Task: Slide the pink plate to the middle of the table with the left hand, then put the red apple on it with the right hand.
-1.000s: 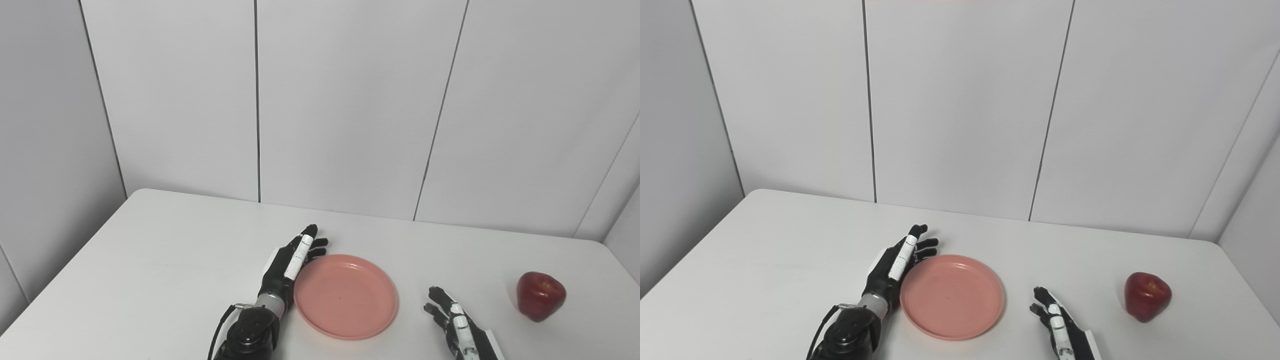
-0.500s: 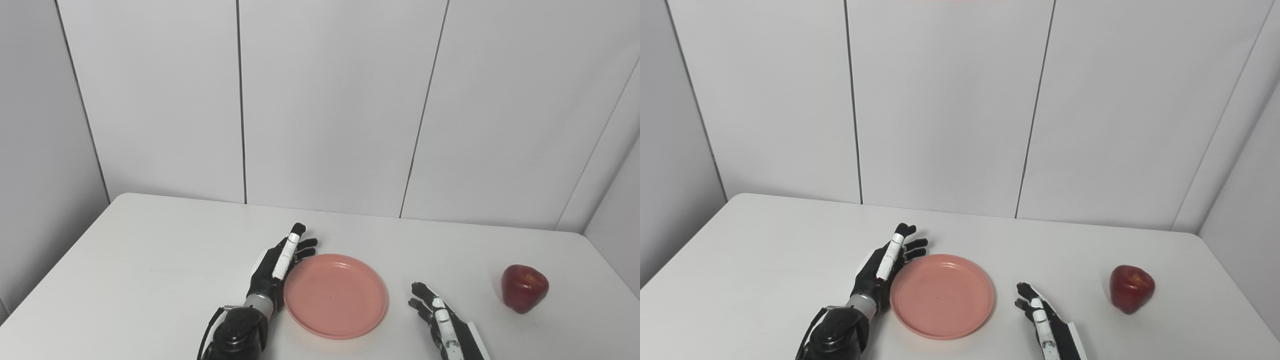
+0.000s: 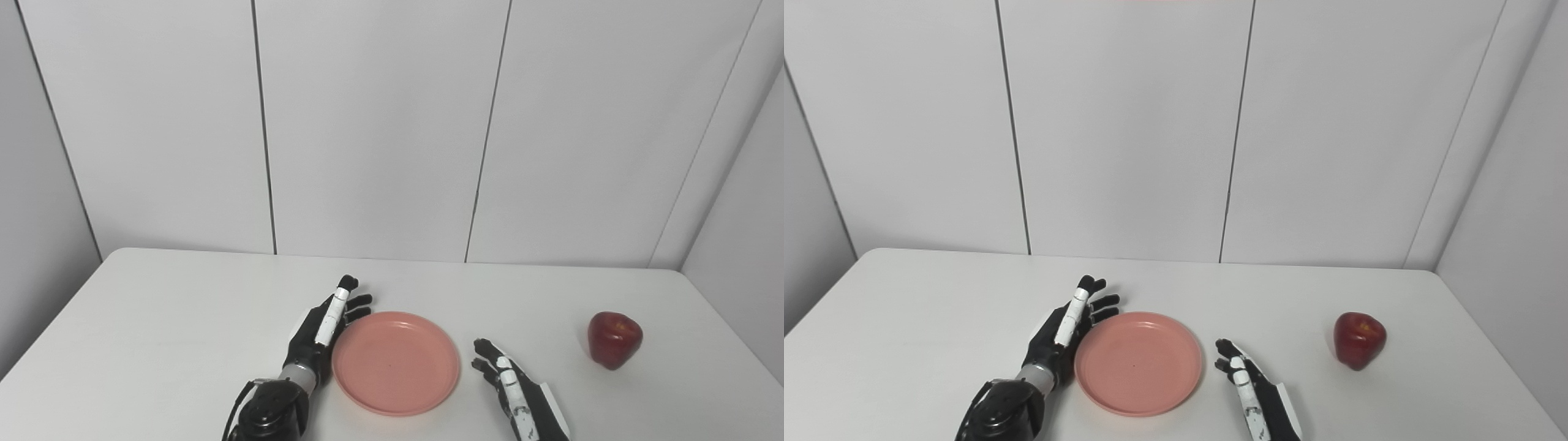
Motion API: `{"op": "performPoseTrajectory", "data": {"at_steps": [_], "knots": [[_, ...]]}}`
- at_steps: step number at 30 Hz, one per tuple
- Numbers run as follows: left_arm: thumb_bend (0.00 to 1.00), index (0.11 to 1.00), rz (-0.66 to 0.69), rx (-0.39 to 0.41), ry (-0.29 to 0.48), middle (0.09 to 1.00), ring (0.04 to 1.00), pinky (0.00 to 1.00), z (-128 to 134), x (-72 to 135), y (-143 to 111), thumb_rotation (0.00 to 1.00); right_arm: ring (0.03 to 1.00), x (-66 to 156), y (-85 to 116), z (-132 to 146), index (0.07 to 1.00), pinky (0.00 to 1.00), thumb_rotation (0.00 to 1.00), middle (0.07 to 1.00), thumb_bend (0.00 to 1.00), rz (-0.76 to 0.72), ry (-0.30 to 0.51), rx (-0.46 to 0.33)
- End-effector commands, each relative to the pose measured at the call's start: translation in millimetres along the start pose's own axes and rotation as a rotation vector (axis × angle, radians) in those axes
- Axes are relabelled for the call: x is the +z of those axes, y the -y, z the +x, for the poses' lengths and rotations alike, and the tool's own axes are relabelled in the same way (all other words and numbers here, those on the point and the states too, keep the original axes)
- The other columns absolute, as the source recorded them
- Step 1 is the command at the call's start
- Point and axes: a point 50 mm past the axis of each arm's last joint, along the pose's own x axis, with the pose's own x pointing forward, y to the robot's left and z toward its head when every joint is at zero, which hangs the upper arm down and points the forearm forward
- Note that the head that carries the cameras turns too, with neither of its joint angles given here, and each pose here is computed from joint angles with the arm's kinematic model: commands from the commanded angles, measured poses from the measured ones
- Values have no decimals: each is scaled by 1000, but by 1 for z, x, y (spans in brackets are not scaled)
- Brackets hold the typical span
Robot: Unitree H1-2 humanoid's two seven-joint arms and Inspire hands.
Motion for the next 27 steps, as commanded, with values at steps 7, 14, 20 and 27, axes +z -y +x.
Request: {"op": "performPoseTrajectory", "data": {"at_steps": [7, 14, 20, 27], "knots": [[836, 888, 17, -33, 54, 823, 827, 826, 3, 18, -3, 905, 872, -2, -29, 7, 831, 959, 1000, 883, 713, 41, -20, 72], [851, 884, 23, -21, 45, 816, 815, 814, 3, 15, -8, 909, 874, -2, -31, 7, 840, 967, 1000, 886, 712, 39, -20, 77], [853, 887, 10, -15, 37, 821, 822, 821, 1, 14, -12, 910, 875, -2, -33, 8, 834, 966, 1000, 884, 688, 37, -22, 78], [864, 886, 4, -11, 34, 816, 823, 811, 1, 13, -16, 903, 879, -2, -36, 10, 836, 972, 1000, 888, 667, 28, -23, 83]]}}
